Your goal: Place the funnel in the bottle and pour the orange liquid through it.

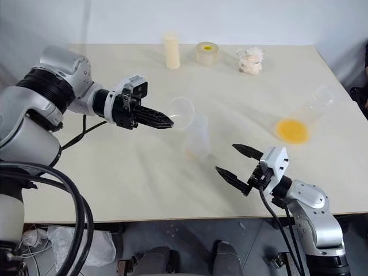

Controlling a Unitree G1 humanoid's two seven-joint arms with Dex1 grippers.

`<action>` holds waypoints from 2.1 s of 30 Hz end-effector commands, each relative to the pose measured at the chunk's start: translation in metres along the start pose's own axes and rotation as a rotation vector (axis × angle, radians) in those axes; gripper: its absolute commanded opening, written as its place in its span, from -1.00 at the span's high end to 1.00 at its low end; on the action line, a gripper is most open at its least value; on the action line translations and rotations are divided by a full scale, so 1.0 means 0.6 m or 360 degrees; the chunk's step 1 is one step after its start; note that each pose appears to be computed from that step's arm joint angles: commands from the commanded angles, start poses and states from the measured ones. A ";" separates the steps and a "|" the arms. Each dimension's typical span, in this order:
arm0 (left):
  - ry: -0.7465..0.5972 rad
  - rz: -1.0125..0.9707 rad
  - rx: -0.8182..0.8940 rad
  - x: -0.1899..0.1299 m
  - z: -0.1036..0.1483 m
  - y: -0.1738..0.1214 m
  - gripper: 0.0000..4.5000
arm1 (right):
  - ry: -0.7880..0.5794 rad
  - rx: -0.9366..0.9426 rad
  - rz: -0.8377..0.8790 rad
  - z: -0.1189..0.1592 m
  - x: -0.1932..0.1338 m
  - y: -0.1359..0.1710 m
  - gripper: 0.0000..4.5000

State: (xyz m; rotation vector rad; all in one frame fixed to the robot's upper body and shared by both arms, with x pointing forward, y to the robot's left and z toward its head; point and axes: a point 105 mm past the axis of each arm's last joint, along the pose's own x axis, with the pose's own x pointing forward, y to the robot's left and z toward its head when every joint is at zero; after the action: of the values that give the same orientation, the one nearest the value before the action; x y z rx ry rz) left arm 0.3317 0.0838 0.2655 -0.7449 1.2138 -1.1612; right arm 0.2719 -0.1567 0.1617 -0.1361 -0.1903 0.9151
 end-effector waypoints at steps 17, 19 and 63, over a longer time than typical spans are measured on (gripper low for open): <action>-0.0005 -0.0181 0.0099 0.024 0.014 -0.042 0.18 | -0.0137 -0.0116 -0.0019 0.041 0.004 -0.001 -1.00; -0.0009 -0.0182 0.0104 0.025 0.014 -0.044 -0.12 | -0.0161 -0.0125 -0.0028 0.049 0.004 -0.003 -1.00; -0.1203 0.0275 0.2510 -0.094 -0.036 0.052 -0.99 | 0.0042 -0.0218 0.0080 0.070 -0.005 -0.070 -1.00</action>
State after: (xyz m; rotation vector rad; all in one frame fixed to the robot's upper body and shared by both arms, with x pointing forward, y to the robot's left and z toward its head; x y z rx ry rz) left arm 0.3315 0.1538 0.2444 0.0846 -0.3482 -1.1055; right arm 0.2952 -0.1783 0.2011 -0.2617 -0.2022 0.9568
